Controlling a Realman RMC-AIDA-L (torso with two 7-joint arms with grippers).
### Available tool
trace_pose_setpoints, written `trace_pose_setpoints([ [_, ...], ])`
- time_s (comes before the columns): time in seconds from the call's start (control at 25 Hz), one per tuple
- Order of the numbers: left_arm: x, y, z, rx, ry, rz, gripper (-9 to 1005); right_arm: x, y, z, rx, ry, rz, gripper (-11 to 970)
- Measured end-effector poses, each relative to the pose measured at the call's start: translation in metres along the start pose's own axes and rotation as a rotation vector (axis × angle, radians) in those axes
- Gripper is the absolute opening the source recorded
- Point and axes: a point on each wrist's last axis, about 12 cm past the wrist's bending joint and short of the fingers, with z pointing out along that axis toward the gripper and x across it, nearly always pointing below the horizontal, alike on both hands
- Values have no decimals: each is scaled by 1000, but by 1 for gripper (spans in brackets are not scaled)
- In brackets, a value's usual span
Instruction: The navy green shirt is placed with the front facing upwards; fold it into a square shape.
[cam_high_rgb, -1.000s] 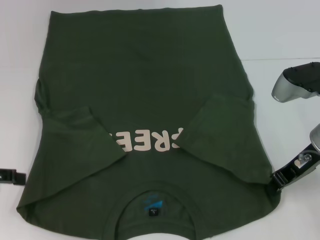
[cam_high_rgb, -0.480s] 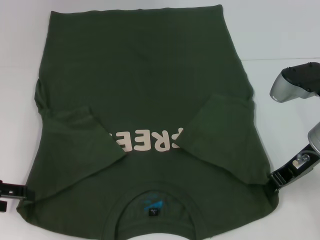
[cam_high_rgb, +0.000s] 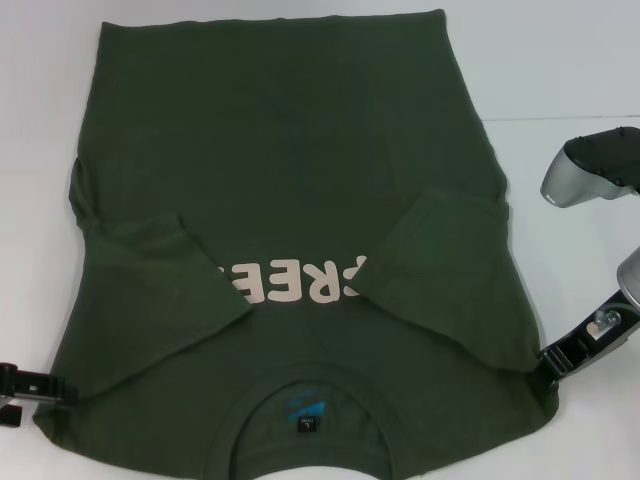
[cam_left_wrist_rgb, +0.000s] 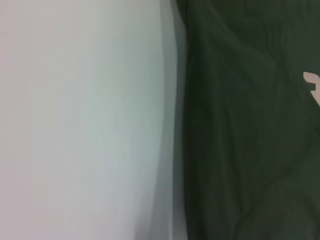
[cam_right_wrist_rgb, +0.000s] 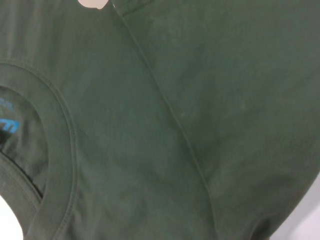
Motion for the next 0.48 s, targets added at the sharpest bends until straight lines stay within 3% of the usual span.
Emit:
trace_pose_setpoints([
  [0.48,-2,-3,6,-1,25,6,878,-2,1,-1,1,-1,-17,42],
])
